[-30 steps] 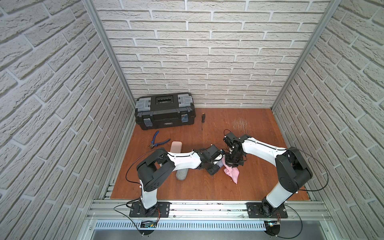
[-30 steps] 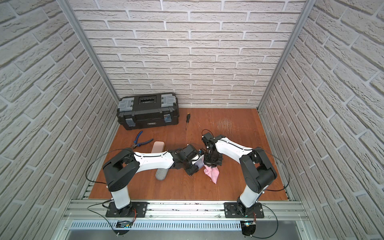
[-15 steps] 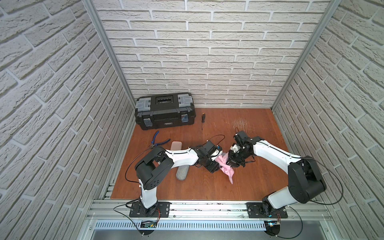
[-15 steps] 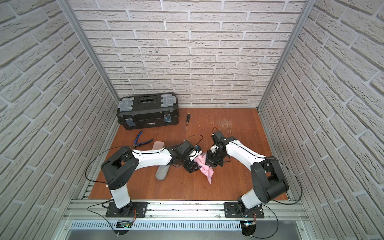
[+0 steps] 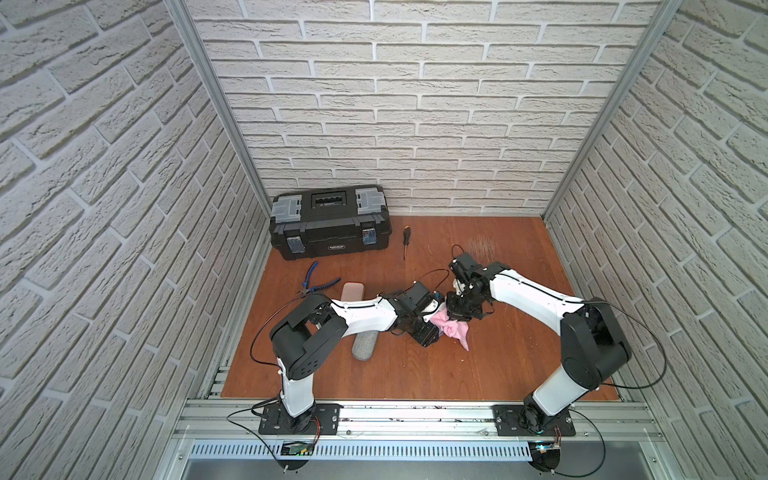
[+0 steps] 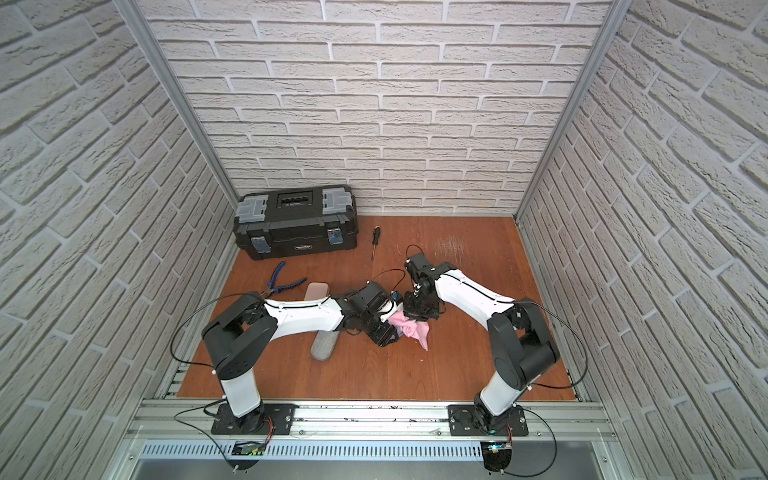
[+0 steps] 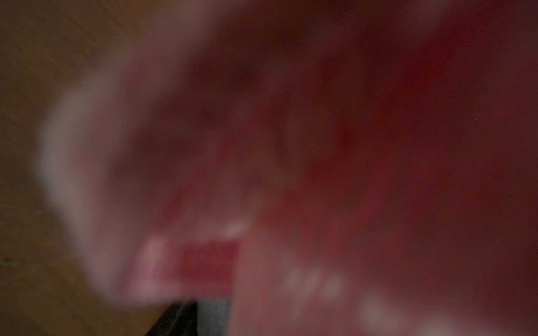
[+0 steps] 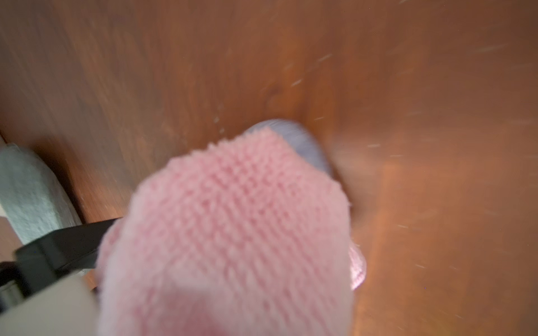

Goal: Wipe the eyeglass case
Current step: Wipe the dirt from the eyeglass case.

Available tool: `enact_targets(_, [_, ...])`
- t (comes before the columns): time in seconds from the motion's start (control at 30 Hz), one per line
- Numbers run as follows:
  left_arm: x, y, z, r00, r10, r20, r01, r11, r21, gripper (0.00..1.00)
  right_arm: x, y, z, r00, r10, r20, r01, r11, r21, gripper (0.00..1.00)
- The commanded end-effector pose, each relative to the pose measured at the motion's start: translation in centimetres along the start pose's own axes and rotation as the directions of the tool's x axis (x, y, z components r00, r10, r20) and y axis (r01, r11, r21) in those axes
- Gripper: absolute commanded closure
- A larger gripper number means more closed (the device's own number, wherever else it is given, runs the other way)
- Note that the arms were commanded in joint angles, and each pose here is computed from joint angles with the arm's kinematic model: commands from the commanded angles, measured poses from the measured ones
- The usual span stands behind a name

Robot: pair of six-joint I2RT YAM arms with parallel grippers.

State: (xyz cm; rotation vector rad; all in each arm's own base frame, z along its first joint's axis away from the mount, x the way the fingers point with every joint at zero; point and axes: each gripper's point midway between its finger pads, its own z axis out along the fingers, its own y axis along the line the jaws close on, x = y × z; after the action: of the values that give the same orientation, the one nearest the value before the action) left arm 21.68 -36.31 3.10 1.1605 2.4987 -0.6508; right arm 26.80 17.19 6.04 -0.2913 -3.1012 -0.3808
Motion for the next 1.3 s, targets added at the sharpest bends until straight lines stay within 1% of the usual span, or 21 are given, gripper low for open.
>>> enact_targets(0.0, [-0.3, -0.3, -0.2, 1.000, 0.014, 0.027, -0.014, 1.000, 0.000, 0.48, -0.6, -1.7, 1.9, 0.996, 0.084, -0.018, -0.084, 0.996, -0.002, 0.98])
enact_targets(0.07, [-0.1, -0.3, -0.2, 0.999, 0.020, 0.027, -0.020, 1.000, -0.011, 0.48, -1.4, -5.2, 2.2, 0.994, 0.112, -0.006, -0.111, 0.989, 0.095, 0.98])
enact_targets(0.1, [0.0, -0.2, -0.2, 0.999, 0.027, 0.021, -0.026, 0.999, -0.020, 0.48, -2.0, -7.3, 1.7, 0.995, 0.101, 0.022, -0.103, 0.980, 0.173, 0.98])
enact_targets(0.2, [0.5, 0.0, -0.1, 0.999, 0.045, -0.004, -0.045, 0.998, -0.045, 0.48, -3.8, -11.2, -2.5, 0.992, -0.009, 0.125, -0.044, 0.909, 0.414, 0.98])
enact_targets(0.23, [0.6, 0.1, 0.0, 0.999, 0.050, -0.010, -0.050, 0.997, -0.053, 0.48, -4.1, -11.5, -3.9, 0.988, -0.040, 0.150, -0.031, 0.895, 0.445, 0.98])
enact_targets(0.27, [0.8, 0.2, 0.1, 0.998, 0.054, -0.016, -0.055, 0.997, -0.058, 0.48, -4.2, -11.2, -4.8, 0.985, -0.057, 0.160, -0.020, 0.897, 0.443, 0.98])
enact_targets(0.3, [0.8, 0.2, 0.2, 0.998, 0.056, -0.018, -0.057, 0.997, -0.058, 0.48, -4.0, -10.3, -5.3, 0.985, -0.067, 0.160, -0.004, 0.913, 0.408, 0.98])
enact_targets(0.4, [0.7, 0.2, 0.3, 0.998, 0.055, -0.020, -0.056, 0.997, -0.060, 0.48, -2.1, -5.8, -5.0, 0.991, -0.074, 0.109, 0.047, 0.972, 0.231, 0.98])
enact_targets(0.47, [0.7, 0.2, 0.2, 0.999, 0.051, -0.018, -0.052, 0.997, -0.059, 0.48, -0.2, -2.4, -3.8, 0.996, -0.073, 0.055, 0.067, 0.991, 0.113, 0.98])
enact_targets(0.53, [0.5, -0.1, 0.0, 0.999, 0.042, -0.009, -0.042, 0.998, -0.041, 0.48, 1.2, 0.5, -2.1, 0.999, -0.033, 0.001, 0.033, 0.999, -0.033, 0.98])
enact_targets(0.57, [0.3, -0.3, -0.1, 0.999, 0.036, -0.002, -0.036, 0.999, -0.028, 0.48, 1.1, 1.3, -1.4, 1.000, -0.008, -0.006, 0.008, 0.996, -0.087, 0.98])
enact_targets(0.6, [0.2, -0.4, -0.1, 1.000, 0.027, 0.006, -0.027, 1.000, -0.011, 0.48, 0.9, 1.4, -0.8, 1.000, 0.017, -0.017, -0.019, 0.994, -0.109, 0.98])
enact_targets(0.67, [-0.2, -0.7, -0.3, 1.000, 0.002, 0.028, -0.003, 1.000, 0.024, 0.49, -0.1, 0.1, 0.2, 0.999, 0.046, -0.021, -0.047, 0.995, -0.085, 0.98])
enact_targets(0.77, [-0.5, -1.0, -0.4, 0.997, -0.058, 0.042, 0.054, 0.994, 0.095, 0.51, -2.2, -4.8, 0.7, 0.995, 0.104, -0.003, -0.104, 0.994, 0.038, 0.98])
enact_targets(0.87, [-0.3, -1.4, -0.4, 0.996, -0.089, 0.022, 0.084, 0.985, 0.150, 0.53, -4.7, -9.6, -1.7, 0.989, 0.122, 0.087, -0.136, 0.973, 0.185, 0.98])
enact_targets(0.93, [0.0, -1.6, -0.3, 0.993, -0.115, -0.003, 0.113, 0.976, 0.184, 0.55, -6.2, -11.9, -4.3, 0.984, 0.080, 0.162, -0.126, 0.945, 0.302, 0.98])
enact_targets(0.97, [0.0, -1.8, -0.3, 0.992, -0.126, -0.010, 0.126, 0.971, 0.203, 0.56, -6.6, -12.6, -5.1, 0.982, 0.055, 0.180, -0.117, 0.929, 0.350, 0.98])
enact_targets(1.03, [0.0, -2.0, -0.3, 0.985, -0.170, -0.028, 0.171, 0.953, 0.251, 0.56, -7.0, -13.8, -5.8, 0.986, 0.017, 0.167, -0.089, 0.896, 0.434, 0.98])
enact_targets(1.1, [-0.1, -1.9, -0.2, 0.970, -0.238, -0.042, 0.240, 0.920, 0.309, 0.57, -6.9, -13.9, -5.1, 0.989, 0.015, 0.149, -0.080, 0.896, 0.437, 0.98])
enact_targets(1.2, [-0.6, -1.1, 0.0, 0.930, -0.362, -0.067, 0.359, 0.853, 0.379, 0.58, -6.5, -13.4, -3.5, 0.990, 0.039, 0.133, -0.091, 0.906, 0.414, 0.98])
enact_targets(1.27, [-1.0, -0.6, 0.1, 0.904, -0.420, -0.086, 0.416, 0.811, 0.411, 0.59, -6.2, -12.4, -2.6, 0.991, 0.038, 0.127, -0.085, 0.915, 0.393, 0.98])
